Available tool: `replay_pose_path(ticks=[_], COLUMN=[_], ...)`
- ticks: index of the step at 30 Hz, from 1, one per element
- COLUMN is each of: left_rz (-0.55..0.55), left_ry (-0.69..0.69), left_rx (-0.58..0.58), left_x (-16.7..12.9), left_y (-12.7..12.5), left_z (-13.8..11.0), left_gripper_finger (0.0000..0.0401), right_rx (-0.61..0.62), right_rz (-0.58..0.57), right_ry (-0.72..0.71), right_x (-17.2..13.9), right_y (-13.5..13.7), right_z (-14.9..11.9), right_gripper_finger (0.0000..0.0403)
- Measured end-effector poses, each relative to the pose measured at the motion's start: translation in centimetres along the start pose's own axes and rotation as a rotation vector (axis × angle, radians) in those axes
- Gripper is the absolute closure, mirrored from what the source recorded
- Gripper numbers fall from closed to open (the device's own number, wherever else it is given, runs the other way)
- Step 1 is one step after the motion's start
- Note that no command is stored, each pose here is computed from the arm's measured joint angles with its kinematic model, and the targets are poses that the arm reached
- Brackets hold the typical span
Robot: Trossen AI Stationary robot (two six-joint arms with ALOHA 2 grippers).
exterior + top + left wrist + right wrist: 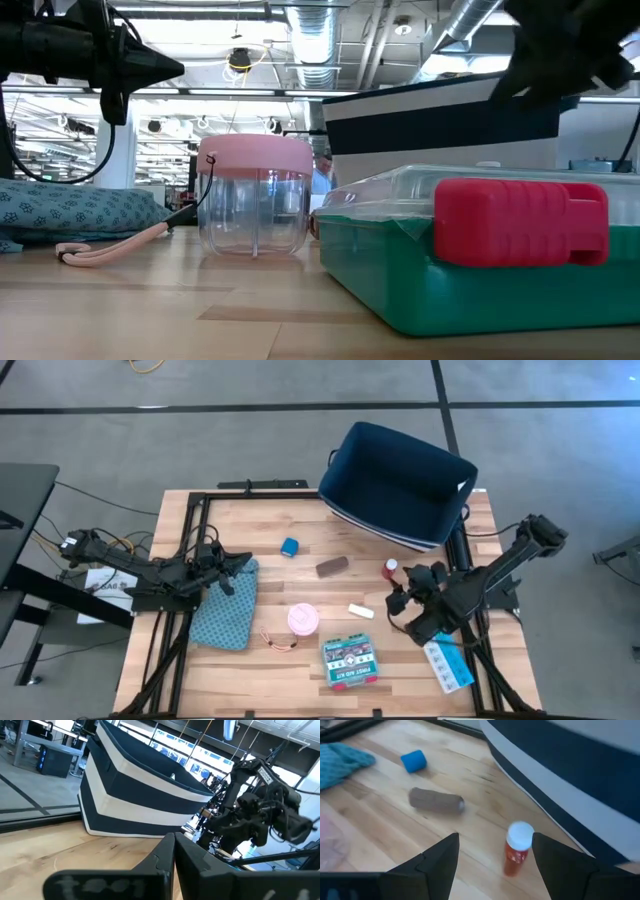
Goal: Pick & place medical supplies in basket/bin
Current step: Put the red medicine bottle into the blue organizer bin
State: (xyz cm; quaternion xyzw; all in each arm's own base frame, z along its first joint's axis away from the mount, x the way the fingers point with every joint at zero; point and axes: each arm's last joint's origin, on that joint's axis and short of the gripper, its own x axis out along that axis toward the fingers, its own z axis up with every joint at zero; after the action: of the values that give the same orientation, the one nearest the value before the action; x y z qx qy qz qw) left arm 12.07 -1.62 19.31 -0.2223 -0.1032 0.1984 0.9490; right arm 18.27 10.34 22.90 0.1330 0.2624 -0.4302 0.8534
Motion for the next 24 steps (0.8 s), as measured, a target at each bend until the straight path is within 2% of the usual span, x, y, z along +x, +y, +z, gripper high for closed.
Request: replay_pose_path(ticks=[5, 10, 14, 24], left_rz=[-0.010, -0.019, -0.019, -0.008], left_ry=[0.005, 0.009, 0.009, 0.000], left_rx=[0.002, 0.003, 0.005, 0.001], left_x=[0.0, 0.0, 0.0, 0.0], left_y=[0.0, -0.1, -0.1, 0.0], left_z=[0.0, 0.0, 0.0, 0.0], left_gripper_finger=[0.0401, 0.0401, 0.0401, 0.0401], right_rx=[-0.015, -0.023, 0.021, 0.080], right_rz=[0.024, -0.010, -0.023, -0.011], right_ry=[0.010, 0.055, 0.073, 0.034], right_x=[0.1, 1.8, 3.4, 5.2], right_y=[0.0, 0.2, -0.7, -2.8], right_z=[0.7, -0.7, -2.1, -2.3], right_gripper_finger=[0.0159, 0.0159, 0.0159, 0.0159])
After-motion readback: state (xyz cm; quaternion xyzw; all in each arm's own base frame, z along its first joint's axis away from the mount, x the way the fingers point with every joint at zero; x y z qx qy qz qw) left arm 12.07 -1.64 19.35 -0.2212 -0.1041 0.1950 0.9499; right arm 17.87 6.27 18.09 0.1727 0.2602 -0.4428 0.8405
